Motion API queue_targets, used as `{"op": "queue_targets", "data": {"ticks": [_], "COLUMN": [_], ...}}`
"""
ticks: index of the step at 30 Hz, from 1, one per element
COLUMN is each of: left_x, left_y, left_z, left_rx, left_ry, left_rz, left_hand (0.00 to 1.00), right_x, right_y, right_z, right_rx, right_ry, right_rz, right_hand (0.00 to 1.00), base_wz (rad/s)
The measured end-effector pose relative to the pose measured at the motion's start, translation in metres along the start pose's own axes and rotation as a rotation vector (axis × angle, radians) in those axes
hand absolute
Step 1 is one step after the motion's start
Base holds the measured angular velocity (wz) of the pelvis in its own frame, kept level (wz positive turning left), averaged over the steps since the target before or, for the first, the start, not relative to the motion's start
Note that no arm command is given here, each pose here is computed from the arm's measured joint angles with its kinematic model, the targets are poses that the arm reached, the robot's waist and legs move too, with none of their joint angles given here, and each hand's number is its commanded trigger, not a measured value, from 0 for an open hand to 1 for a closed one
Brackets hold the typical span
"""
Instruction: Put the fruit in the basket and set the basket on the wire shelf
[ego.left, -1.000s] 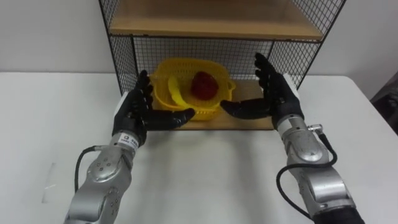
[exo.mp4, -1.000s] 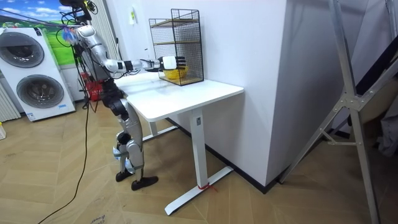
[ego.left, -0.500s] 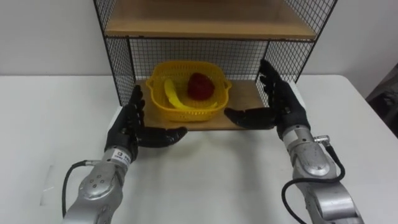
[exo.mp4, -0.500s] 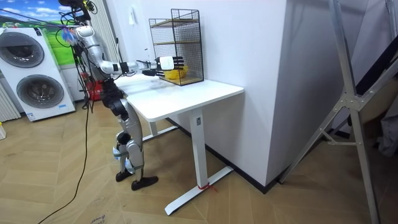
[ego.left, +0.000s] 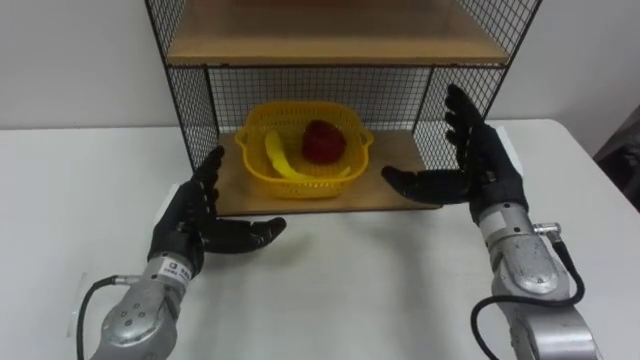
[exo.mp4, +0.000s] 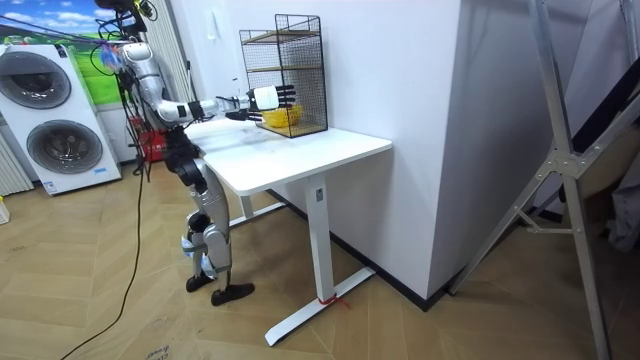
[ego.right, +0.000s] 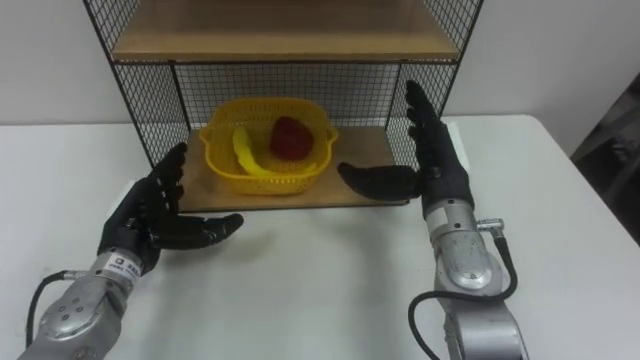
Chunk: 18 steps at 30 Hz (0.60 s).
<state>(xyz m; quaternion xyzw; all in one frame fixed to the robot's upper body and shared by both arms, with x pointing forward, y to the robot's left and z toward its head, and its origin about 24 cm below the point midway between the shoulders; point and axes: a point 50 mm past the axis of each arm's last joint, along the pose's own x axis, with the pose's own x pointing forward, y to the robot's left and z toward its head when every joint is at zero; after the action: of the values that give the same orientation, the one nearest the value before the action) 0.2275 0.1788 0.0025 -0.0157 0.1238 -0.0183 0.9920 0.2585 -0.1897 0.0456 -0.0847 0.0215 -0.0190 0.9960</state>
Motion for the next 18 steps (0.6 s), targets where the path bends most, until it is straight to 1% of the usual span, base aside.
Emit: {"op": "queue_targets", "data": {"ticks": [6, 9, 11, 12, 14, 17, 18], "left_x": [-0.010, -0.025, -0.037, -0.040, -0.055, -0.068, -0.070], "left_y": [0.001, 0.003, 0.004, 0.004, 0.007, 0.012, 0.013], "left_z": [0.003, 0.000, -0.006, -0.008, -0.015, -0.019, -0.020], "left_rx": [-0.004, -0.007, -0.012, -0.015, -0.023, -0.036, -0.038], "left_ry": [-0.026, -0.026, -0.020, -0.013, 0.012, 0.006, 0.007], "left_rz": [-0.013, -0.017, -0.010, -0.006, 0.014, 0.052, 0.061], "left_hand": [0.00, 0.00, 0.00, 0.00, 0.00, 0.00, 0.00], "right_x": [-0.008, -0.023, -0.035, -0.038, -0.056, -0.073, -0.076], "right_y": [-0.001, -0.007, -0.007, -0.006, -0.007, -0.008, -0.008], "right_z": [0.007, 0.004, -0.006, -0.010, -0.020, -0.033, -0.035], "right_rx": [-0.001, 0.003, 0.015, 0.026, 0.043, 0.044, 0.044], "right_ry": [-0.036, -0.032, 0.005, 0.020, 0.069, 0.122, 0.134], "right_rz": [0.012, 0.022, 0.040, 0.044, 0.065, 0.083, 0.087], "right_hand": [0.00, 0.00, 0.00, 0.00, 0.00, 0.00, 0.00], "base_wz": [0.00, 0.00, 0.00, 0.00, 0.00, -0.01, -0.04]}}
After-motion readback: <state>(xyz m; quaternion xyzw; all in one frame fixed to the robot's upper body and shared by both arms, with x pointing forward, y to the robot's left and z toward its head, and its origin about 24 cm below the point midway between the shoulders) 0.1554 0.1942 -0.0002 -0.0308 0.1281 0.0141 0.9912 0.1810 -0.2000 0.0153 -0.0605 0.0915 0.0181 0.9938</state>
